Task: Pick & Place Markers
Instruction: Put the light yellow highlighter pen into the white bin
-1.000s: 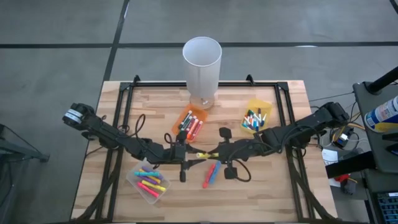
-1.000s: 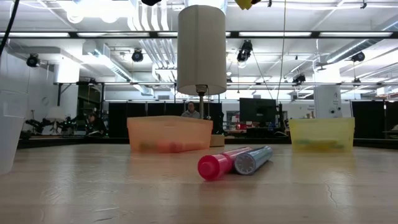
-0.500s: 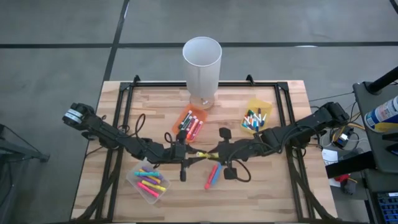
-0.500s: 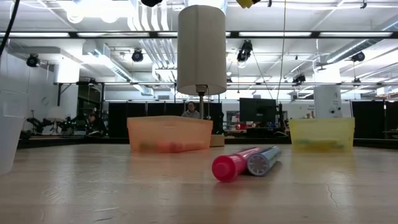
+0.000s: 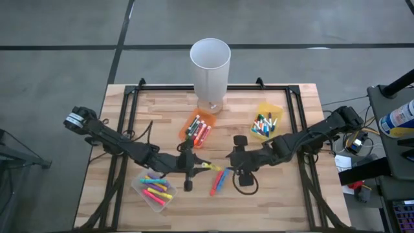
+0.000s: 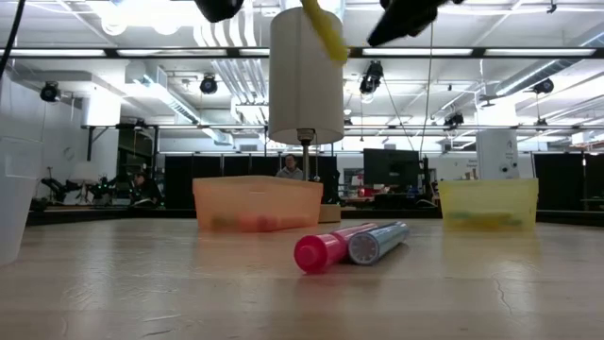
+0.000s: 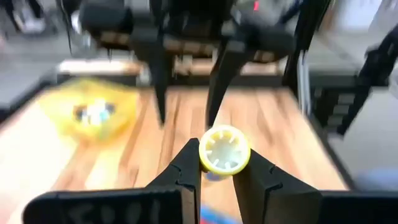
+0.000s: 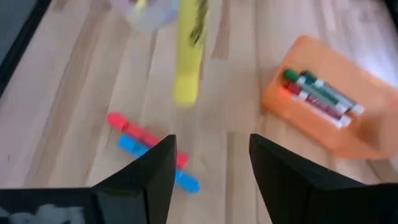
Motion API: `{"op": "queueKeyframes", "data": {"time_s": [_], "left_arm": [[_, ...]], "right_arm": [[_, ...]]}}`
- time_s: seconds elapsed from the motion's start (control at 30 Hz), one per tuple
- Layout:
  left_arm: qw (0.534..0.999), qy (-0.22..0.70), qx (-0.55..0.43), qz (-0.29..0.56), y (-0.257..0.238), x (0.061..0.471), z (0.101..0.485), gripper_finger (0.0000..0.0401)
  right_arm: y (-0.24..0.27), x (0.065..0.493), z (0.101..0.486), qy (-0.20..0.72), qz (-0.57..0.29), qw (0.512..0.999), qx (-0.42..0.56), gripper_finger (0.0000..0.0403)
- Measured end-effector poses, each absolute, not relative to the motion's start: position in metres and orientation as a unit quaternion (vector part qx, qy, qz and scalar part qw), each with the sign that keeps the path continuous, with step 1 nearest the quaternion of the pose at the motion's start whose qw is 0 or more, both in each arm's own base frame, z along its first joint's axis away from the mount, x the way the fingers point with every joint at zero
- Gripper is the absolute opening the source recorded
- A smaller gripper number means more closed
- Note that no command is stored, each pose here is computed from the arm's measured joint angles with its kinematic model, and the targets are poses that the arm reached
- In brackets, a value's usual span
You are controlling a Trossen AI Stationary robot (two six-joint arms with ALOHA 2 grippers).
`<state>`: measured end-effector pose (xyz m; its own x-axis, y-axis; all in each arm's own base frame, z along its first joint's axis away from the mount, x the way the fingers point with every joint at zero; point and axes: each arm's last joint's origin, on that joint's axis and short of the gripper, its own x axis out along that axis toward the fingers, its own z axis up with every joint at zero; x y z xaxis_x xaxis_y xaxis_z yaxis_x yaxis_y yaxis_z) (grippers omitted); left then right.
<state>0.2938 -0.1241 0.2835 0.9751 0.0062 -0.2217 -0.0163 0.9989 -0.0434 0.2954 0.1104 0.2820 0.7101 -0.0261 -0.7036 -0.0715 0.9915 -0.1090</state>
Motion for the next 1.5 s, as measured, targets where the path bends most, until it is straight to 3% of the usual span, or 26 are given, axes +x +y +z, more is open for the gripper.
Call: {"op": "queueKeyframes", "data": {"time_s": [0.3,0.47,0.77,1.17,1.5], "left_arm": [[0.941,0.332,-0.054,0.032,-0.141,0.264,0.316,0.0058],[0.911,0.402,-0.080,0.042,-0.164,0.238,0.320,0.0058],[0.871,0.490,-0.014,0.043,-0.200,0.211,0.286,0.0058],[0.729,0.679,0.076,0.043,-0.212,0.210,0.229,0.0060],[0.704,0.704,0.044,0.081,-0.215,0.218,0.216,0.0106]], "right_arm": [[0.112,0.286,0.244,0.402,0.016,0.913,-0.072,0.0194],[0.111,0.283,0.226,0.395,0.018,0.916,-0.069,0.0194],[0.112,0.288,0.228,0.357,0.030,0.930,-0.076,0.0194],[0.113,0.289,0.229,0.349,0.030,0.934,-0.072,0.0194],[0.113,0.289,0.229,0.349,0.028,0.934,-0.067,0.0194]]}}
